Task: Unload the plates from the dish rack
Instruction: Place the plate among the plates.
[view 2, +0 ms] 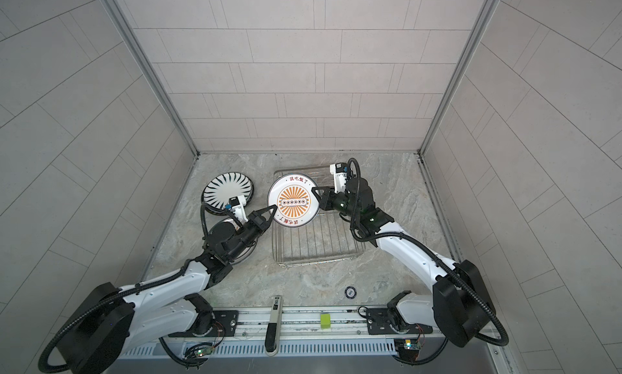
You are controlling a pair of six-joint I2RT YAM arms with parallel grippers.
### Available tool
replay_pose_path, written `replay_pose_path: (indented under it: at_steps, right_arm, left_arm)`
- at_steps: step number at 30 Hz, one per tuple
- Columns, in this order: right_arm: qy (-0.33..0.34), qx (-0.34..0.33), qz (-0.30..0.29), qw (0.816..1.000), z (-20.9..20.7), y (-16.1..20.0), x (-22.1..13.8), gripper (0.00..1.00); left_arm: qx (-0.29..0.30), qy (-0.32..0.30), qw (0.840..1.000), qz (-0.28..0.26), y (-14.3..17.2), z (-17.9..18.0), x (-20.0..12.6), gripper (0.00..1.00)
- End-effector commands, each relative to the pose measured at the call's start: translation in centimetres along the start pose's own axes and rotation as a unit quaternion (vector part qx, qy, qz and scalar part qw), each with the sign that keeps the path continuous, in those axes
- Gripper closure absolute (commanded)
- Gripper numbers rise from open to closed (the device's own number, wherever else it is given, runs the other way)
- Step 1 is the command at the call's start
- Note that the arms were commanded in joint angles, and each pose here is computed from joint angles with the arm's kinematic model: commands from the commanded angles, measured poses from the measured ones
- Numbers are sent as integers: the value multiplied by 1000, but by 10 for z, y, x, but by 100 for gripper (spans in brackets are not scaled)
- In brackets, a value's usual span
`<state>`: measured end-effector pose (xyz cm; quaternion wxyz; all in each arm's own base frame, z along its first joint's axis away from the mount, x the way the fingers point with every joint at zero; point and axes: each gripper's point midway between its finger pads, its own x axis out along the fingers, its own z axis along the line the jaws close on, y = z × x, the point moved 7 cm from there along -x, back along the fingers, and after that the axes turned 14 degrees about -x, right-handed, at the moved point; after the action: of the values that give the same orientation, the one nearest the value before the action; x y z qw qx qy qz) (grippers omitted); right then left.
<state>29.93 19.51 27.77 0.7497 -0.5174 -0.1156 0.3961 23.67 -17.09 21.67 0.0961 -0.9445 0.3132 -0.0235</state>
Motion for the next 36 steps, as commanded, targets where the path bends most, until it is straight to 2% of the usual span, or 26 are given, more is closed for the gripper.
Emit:
replay_pose_path:
  at_steps: [1, 7, 8, 10, 12, 25, 36]
  right_arm:
    - [10, -4, 5, 1000, 4, -1, -5, 75]
    - [15, -4, 7, 1000, 3, 1, -9, 62]
    - [15, -4, 7, 1000, 3, 1, -9, 54]
    - [16, -2, 9, 1000, 3, 2, -9, 33]
    - [20, 1, 16, 1000, 3, 2, -10, 1]
    - [50, -38, 16, 998, 4, 2, -31, 1]
    - [141, -68, 10, 988, -8, 0, -84, 1]
  left_arm:
    - [11, 44, 999, -3, 0, -17, -3, 100]
    - [7, 40, 999, -9, -1, -15, -3, 100]
    - [6, 40, 999, -10, -2, -15, -3, 100]
    - [6, 39, 999, -11, -1, -15, -3, 100]
    - [6, 39, 999, -15, -2, -15, -3, 100]
    - [7, 17, 999, -47, -9, -10, -4, 100]
    - [5, -49, 992, -114, -27, -4, -13, 100]
